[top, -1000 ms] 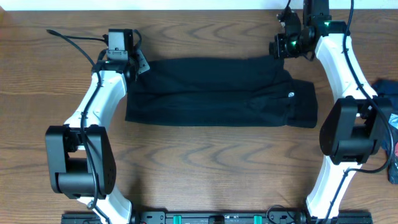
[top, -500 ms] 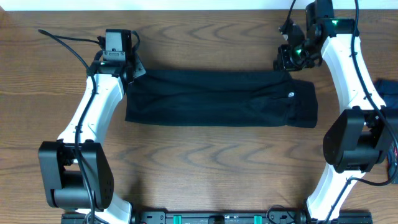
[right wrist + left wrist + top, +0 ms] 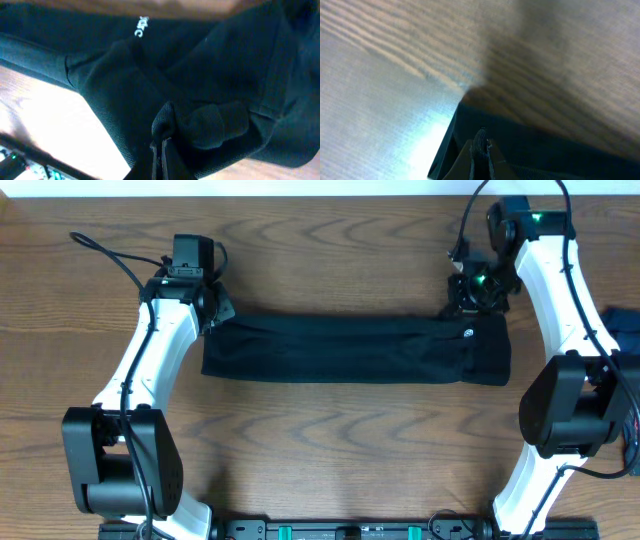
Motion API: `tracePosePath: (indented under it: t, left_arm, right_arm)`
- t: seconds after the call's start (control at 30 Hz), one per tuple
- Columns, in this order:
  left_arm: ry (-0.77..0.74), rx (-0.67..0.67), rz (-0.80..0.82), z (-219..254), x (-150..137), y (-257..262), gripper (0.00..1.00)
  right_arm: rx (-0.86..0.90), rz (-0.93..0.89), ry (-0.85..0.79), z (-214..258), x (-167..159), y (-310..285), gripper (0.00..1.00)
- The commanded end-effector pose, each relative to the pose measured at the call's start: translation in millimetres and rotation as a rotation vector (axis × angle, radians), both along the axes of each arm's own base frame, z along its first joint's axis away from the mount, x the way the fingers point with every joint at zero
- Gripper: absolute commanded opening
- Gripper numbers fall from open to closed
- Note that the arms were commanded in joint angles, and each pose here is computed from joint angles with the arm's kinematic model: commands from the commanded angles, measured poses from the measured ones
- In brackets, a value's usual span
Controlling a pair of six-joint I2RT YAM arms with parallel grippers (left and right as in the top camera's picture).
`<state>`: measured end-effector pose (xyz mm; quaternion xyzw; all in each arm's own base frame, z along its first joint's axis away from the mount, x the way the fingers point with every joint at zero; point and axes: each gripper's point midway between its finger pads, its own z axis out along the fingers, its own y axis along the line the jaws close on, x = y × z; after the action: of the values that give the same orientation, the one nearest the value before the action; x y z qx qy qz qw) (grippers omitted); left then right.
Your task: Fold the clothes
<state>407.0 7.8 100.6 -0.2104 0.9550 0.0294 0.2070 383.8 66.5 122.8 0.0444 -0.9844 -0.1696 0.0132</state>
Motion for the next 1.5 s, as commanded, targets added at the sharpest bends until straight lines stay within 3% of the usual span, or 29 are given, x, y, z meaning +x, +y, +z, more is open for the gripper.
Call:
tracePosePath:
  t: [0.0, 0.37, 1.17, 1.23, 1.3, 1.33, 1.37, 1.4, 1.47]
  left_arm:
    - [0.006, 0.002, -0.014, 5.7, -1.3, 0.6, 0.06]
    - [0.102, -0.064, -0.038, -22.2, -25.0, -10.7, 0.06]
    - [0.184, -0.085, -0.034, -58.3, -52.6, -13.1, 0.06]
    - [0.181, -0.085, -0.034, -63.3, -53.4, -12.8, 0.22]
    - [0.179, -0.087, -0.03, -64.2, -53.4, -13.0, 0.27]
    - [0.179, -0.091, -0.032, -64.2, -53.4, -13.7, 0.46]
    - [0.179, -0.098, -0.034, -64.3, -53.4, -14.9, 0.66]
    - [0.178, -0.105, -0.037, -64.3, -53.2, -16.2, 0.69]
    - [0.166, -0.105, -0.037, -63.6, -50.4, -16.3, 0.72]
  right_arm:
    - [-0.01, -0.019, 0.041, -0.3, -14.4, 1.3, 0.01]
    - [0.008, -0.066, 0.227, -74.9, -65.1, 5.9, 0.01]
    - [0.02, -0.088, 0.225, -85.6, -66.2, 8.2, 0.01]
    - [0.02, -0.088, 0.222, -85.7, -65.5, 8.3, 0.01]
    - [0.02, -0.088, 0.223, -85.7, -65.6, 8.2, 0.01]
    - [0.023, -0.089, 0.223, -85.5, -65.7, 8.5, 0.01]
    - [0.023, -0.09, 0.224, -85.4, -65.8, 8.4, 0.17]
    - [0.023, -0.09, 0.224, -85.4, -65.8, 8.4, 0.41]
    - [0.028, -0.082, 0.22, -85.3, -65.5, 9.1, 0.62]
